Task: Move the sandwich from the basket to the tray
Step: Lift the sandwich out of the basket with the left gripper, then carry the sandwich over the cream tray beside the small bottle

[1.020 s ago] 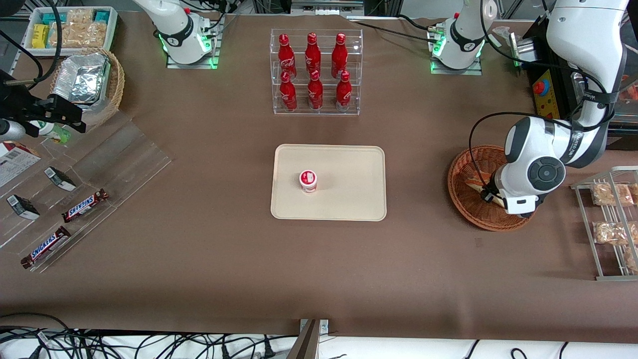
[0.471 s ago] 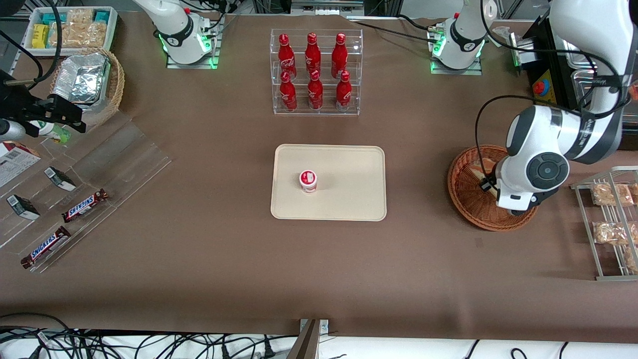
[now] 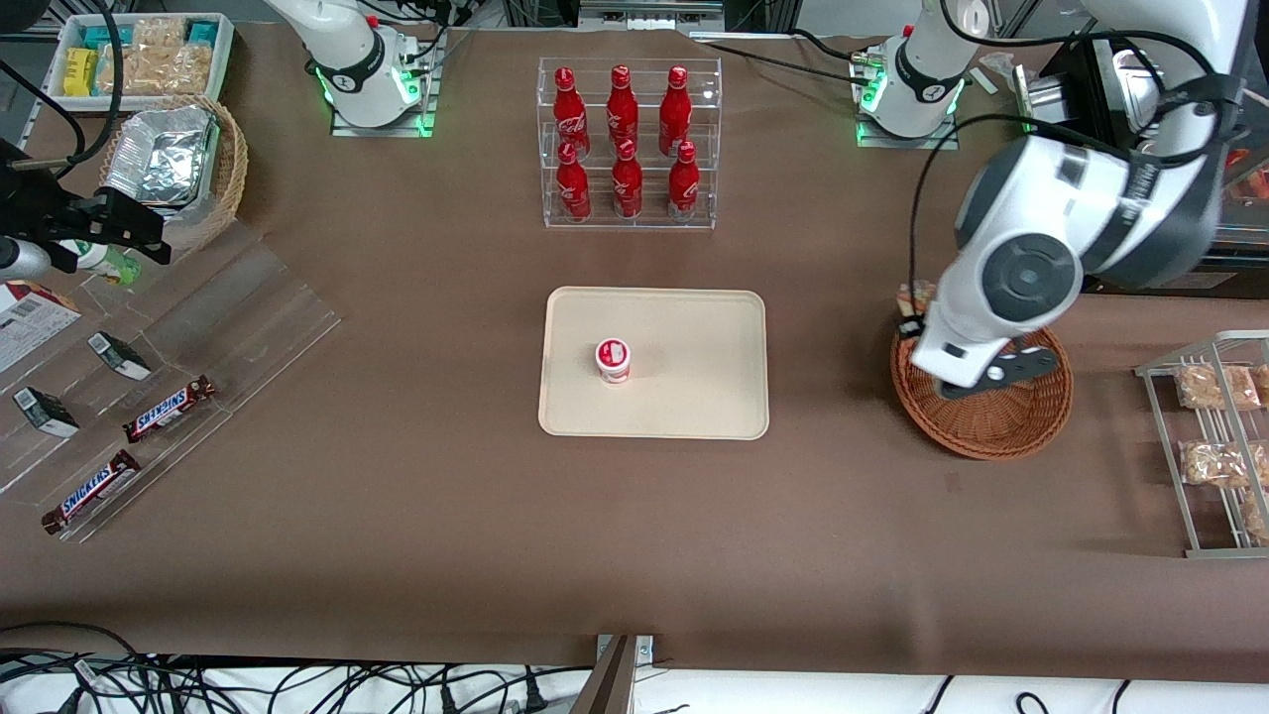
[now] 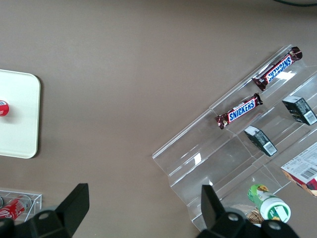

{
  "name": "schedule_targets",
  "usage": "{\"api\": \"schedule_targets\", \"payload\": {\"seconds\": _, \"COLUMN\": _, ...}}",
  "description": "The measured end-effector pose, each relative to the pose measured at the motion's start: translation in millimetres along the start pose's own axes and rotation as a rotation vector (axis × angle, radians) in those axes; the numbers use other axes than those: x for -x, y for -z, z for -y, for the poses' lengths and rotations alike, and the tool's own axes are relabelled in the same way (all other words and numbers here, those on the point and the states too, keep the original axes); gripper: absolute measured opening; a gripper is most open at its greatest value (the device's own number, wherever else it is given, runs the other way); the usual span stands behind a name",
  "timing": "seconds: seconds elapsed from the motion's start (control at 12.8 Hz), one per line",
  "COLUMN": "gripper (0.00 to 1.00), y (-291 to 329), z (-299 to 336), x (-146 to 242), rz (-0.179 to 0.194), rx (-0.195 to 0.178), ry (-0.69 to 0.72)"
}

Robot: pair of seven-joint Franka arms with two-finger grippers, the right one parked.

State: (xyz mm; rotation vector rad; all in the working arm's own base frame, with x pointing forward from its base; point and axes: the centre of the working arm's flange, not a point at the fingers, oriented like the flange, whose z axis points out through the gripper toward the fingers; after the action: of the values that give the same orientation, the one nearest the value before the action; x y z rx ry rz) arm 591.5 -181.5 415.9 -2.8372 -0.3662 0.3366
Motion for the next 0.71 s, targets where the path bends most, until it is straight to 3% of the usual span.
{"api": "schedule_targets", "payload": {"seconds": 0.39, "gripper": 0.34, "y": 23, "z": -94, "x": 74, "rz": -0.044, "rx": 0.046, "ry": -0.208}}
{"api": "schedule_targets", "payload": {"seconds": 0.71, "gripper": 0.34, "y": 10, "z": -167, "x": 107, "rz": -0.099, "rx": 0.148, "ry": -0.201}}
